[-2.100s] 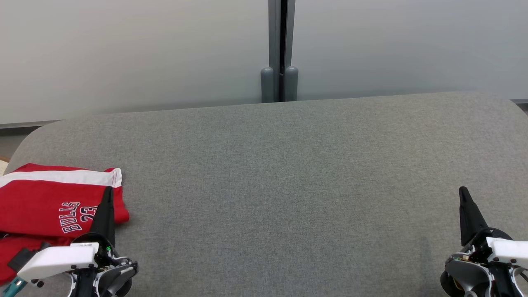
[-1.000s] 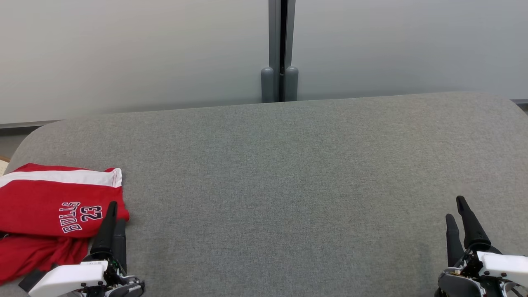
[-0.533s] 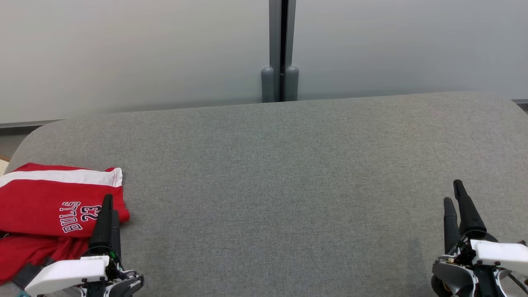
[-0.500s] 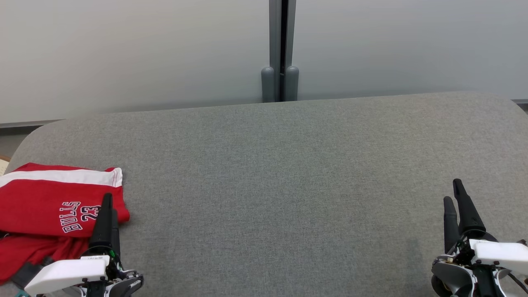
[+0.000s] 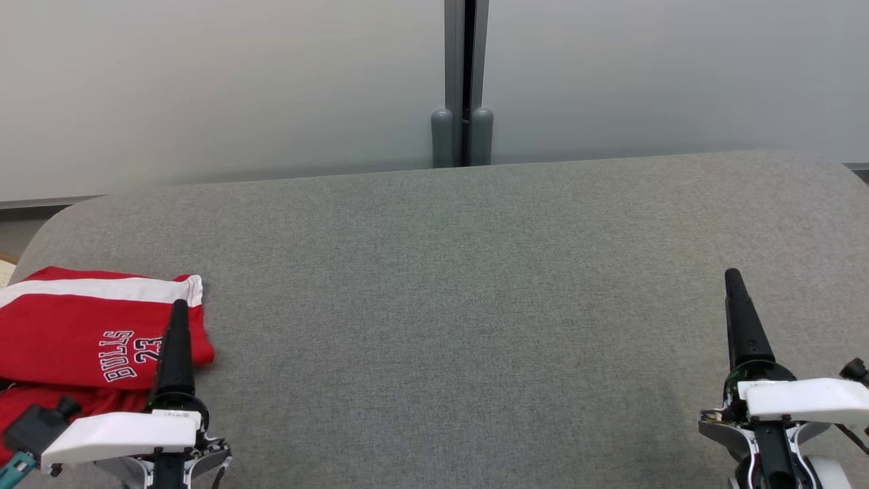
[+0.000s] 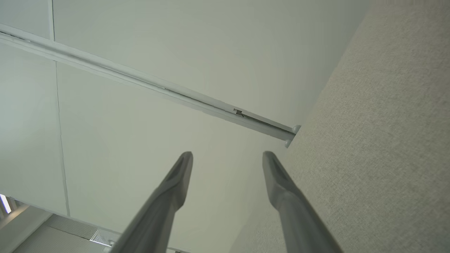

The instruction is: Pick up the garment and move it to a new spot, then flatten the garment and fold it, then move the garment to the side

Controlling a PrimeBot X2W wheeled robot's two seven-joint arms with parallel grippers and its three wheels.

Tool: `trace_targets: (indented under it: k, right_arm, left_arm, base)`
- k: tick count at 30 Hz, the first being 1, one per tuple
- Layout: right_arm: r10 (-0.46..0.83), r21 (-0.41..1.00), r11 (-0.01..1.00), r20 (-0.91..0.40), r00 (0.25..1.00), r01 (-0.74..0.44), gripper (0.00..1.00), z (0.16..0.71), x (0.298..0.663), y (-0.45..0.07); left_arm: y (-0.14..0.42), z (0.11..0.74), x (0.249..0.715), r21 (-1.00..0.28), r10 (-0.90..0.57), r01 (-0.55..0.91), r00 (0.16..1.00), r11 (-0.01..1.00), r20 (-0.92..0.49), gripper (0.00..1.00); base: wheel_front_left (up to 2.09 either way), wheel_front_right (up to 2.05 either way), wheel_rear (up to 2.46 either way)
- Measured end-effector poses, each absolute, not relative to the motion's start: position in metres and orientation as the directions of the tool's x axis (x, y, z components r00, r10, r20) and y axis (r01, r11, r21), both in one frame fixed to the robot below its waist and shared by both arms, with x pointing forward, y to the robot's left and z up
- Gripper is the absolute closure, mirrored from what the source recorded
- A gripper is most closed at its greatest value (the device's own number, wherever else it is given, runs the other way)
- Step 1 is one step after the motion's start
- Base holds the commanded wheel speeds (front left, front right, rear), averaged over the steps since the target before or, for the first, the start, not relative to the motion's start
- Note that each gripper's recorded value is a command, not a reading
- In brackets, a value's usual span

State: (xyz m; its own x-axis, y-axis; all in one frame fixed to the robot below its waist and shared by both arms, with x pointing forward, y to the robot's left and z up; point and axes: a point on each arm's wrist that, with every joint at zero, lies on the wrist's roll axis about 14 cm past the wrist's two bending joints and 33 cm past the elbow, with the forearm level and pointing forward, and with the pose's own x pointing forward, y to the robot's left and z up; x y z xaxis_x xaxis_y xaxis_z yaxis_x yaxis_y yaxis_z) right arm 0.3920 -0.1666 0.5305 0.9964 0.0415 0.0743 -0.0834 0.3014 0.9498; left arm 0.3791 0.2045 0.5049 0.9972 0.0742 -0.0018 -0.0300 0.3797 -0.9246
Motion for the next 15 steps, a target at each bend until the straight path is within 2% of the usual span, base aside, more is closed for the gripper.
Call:
trace_targets:
  k: [7,8,15]
  right_arm:
    - [0.094,0.885,0.446,0.099,0.991,-0.130,0.00,0.537,0.393,-0.152]
    - [0.108,0.860,0.489,0.106,0.988,-0.146,0.00,0.540,0.394,-0.149]
    - [0.147,0.767,0.614,0.121,0.982,-0.186,0.00,0.544,0.395,-0.140]
  left_arm:
    - [0.200,0.515,0.380,-0.840,0.062,-0.009,0.998,0.543,0.029,0.00]
    - [0.198,0.517,0.381,-0.808,0.054,-0.002,0.998,0.590,0.036,0.00]
    - [0.192,0.517,0.380,-0.710,0.043,-0.007,0.999,0.704,0.033,0.00]
  base:
    - [0.00,0.00,0.00]
    - [0.00,0.00,0.00]
    - [0.00,0.00,0.00]
